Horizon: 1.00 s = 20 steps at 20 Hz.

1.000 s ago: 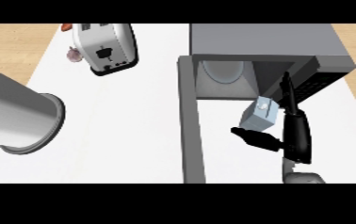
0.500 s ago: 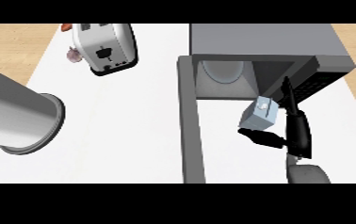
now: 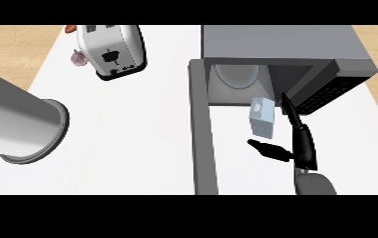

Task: Pick up the milk, place it into the microwave and close the microwave

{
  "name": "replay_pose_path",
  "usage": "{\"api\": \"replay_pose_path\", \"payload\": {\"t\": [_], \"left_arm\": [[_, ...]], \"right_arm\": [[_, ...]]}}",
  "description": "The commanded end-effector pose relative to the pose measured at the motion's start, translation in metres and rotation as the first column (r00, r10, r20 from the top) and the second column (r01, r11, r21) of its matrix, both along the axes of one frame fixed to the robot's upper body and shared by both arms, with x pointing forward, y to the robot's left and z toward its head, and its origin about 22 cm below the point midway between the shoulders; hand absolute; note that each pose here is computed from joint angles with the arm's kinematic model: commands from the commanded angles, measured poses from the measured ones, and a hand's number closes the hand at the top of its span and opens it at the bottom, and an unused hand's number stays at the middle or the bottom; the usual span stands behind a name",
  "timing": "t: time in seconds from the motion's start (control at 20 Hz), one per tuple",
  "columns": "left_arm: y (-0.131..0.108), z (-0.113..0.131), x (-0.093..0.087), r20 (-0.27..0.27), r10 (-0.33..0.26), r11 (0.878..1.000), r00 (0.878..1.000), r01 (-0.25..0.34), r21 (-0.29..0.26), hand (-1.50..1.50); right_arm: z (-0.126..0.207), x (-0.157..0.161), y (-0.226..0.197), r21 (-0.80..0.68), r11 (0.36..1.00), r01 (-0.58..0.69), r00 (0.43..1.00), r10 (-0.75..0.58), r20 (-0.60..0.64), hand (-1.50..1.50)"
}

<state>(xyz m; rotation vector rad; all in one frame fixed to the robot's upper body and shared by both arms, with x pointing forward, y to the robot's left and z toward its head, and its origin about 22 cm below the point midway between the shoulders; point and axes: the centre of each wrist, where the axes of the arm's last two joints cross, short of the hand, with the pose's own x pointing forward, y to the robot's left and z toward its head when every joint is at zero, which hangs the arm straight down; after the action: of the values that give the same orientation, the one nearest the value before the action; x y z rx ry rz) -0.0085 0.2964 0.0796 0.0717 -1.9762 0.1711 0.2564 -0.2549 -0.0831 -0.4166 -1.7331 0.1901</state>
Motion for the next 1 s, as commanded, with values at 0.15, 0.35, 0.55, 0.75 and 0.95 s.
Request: {"api": "replay_pose_path", "payload": {"t": [0.15, 0.35, 0.55, 0.75, 0.95], "left_arm": [[-0.006, -0.014, 0.008, 0.005, -0.012, 1.000, 1.000, 0.012, -0.028, -1.50], [0.000, 0.007, -0.006, 0.015, -0.014, 1.000, 1.000, 0.015, -0.014, -1.50], [0.000, 0.000, -0.001, 0.022, -0.013, 1.000, 1.000, 0.014, -0.019, -1.50], [-0.001, 0.007, -0.004, 0.012, -0.005, 1.000, 1.000, 0.006, -0.023, -1.50], [0.006, 0.000, -0.017, 0.016, -0.033, 0.999, 0.999, 0.033, -0.031, -1.50]], "right_arm": [[-0.014, 0.011, -0.025, -0.083, 0.996, 0.038, 0.999, -0.038, 0.005, -1.50], [-0.030, 0.014, -0.014, -0.199, 0.979, 0.051, 0.999, -0.051, 0.005, 1.50], [-0.046, 0.011, -0.017, -0.296, 0.954, 0.039, 0.998, -0.050, -0.028, 1.50], [-0.042, 0.021, -0.027, -0.298, 0.954, 0.035, 0.998, -0.048, -0.036, 1.50], [-0.048, 0.023, -0.036, -0.282, 0.953, -0.108, 0.994, 0.101, -0.037, 1.50]]}}
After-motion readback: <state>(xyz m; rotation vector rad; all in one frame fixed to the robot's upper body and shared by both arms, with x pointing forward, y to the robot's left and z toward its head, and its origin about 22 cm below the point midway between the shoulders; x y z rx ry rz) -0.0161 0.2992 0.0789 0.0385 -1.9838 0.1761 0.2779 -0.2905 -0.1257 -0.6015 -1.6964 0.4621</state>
